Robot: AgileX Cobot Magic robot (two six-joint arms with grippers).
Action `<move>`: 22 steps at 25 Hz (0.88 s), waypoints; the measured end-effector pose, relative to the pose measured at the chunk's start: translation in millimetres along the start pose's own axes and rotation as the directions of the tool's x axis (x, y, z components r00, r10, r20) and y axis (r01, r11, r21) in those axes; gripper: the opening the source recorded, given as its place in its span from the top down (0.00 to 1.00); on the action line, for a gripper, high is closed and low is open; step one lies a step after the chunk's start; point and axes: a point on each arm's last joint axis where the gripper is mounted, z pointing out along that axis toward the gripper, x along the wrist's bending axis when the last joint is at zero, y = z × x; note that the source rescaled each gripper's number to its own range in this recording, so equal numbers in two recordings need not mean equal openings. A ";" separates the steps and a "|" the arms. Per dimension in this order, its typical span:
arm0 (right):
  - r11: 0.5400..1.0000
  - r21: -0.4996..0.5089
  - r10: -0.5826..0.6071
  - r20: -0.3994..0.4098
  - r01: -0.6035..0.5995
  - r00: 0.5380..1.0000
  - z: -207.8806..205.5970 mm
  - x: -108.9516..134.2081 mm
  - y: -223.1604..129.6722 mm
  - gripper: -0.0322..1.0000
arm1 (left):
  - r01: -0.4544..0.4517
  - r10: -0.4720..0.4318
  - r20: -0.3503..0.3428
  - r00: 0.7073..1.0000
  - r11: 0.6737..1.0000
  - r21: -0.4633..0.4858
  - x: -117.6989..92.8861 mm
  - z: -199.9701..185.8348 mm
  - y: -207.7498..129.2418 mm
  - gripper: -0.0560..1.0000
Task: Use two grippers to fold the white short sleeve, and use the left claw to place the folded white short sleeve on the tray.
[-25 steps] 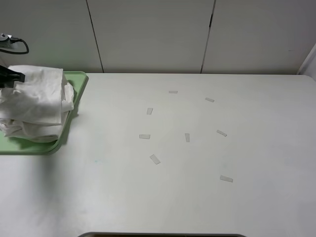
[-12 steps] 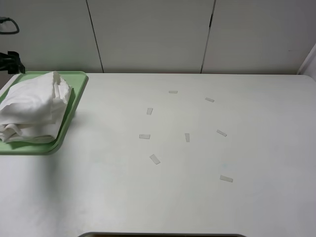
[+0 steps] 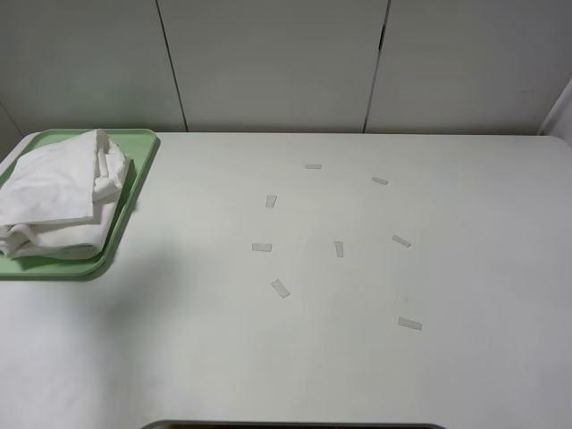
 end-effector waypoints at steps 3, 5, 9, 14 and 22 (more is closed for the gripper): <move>1.000 0.000 0.000 0.000 0.000 1.000 0.0 0.0 0.0 0.00 | -0.013 0.013 -0.001 1.000 0.999 -0.039 -0.1 -33.4 7.8 0.00; 1.000 0.000 0.000 0.000 0.000 1.000 0.0 0.0 0.0 0.00 | -0.018 0.018 -0.003 1.000 0.998 -0.053 -0.2 -42.1 9.2 0.00; 1.000 0.000 0.000 0.000 0.000 1.000 0.0 0.0 0.0 0.00 | -0.050 0.045 -0.030 0.999 0.976 -0.213 -4.3 -127.3 -2.3 0.00; 1.000 0.000 0.000 0.000 0.000 1.000 0.0 0.0 0.0 0.00 | -0.054 0.051 -0.020 0.998 0.970 -0.236 -12.3 -188.2 -37.3 0.00; 1.000 0.000 0.000 0.000 0.000 1.000 0.0 0.0 0.0 0.00 | -0.058 0.090 0.143 0.986 0.975 -0.213 -30.6 -241.1 -111.0 0.00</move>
